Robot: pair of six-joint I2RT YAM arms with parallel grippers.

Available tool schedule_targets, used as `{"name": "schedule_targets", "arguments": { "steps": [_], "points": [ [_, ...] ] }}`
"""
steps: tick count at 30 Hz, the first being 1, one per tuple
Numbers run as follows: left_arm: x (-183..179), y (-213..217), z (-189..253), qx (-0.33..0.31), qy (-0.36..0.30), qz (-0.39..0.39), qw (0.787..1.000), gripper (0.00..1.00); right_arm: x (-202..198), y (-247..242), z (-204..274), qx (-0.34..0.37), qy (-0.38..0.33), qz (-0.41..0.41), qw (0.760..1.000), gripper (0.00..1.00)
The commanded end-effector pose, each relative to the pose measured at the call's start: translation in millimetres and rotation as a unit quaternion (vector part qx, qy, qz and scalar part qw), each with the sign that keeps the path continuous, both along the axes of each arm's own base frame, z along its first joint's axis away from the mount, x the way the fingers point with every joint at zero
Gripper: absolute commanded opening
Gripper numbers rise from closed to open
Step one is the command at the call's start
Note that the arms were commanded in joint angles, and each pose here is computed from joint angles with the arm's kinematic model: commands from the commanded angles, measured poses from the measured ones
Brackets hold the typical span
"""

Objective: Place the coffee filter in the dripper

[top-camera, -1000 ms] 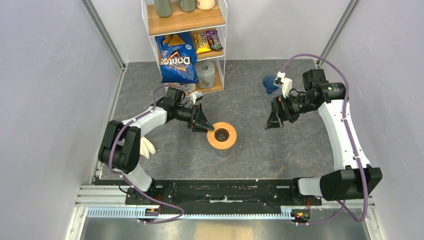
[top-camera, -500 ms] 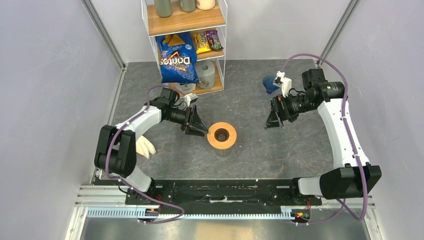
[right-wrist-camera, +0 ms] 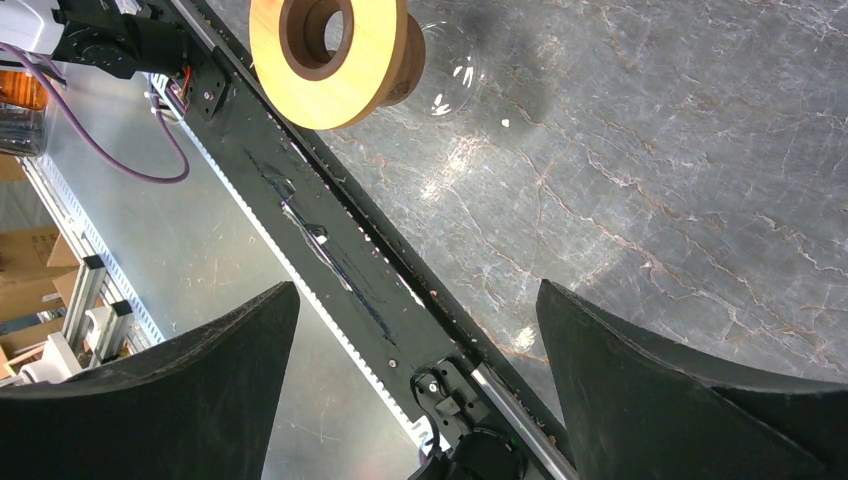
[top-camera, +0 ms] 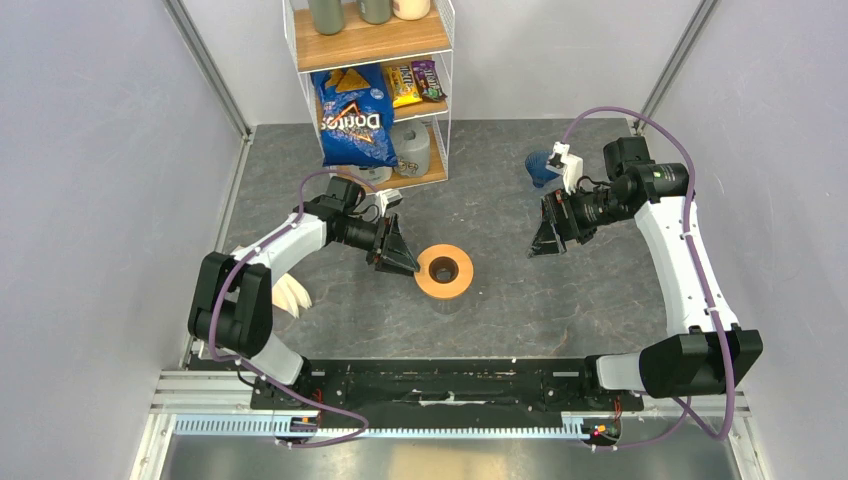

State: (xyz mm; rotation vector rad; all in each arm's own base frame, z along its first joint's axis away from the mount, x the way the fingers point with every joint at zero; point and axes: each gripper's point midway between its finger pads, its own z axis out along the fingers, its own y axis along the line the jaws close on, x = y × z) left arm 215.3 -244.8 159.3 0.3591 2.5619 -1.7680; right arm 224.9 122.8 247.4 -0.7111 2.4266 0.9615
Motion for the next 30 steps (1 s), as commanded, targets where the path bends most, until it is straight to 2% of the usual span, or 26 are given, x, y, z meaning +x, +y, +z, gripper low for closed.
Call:
{"name": "schedule_targets", "arguments": {
  "steps": [1,12,30],
  "points": [
    [0.2,-5.8,1.3,-0.02,-0.015,-0.013,1.0,0.51,3.2,2.8,6.4,0.013,-0.013,0.002,1.0,0.97],
    [6.6,-4.0,-15.1,0.011,-0.016,-0.001,1.0,0.52,0.2,1.8,4.9,0.011,-0.013,0.001,1.0,0.97],
    [11.0,-18.7,-3.8,-0.026,-0.009,-0.009,1.0,0.25,-0.6,2.0,4.1,0.011,-0.014,0.002,1.0,0.97]
  ]
}}
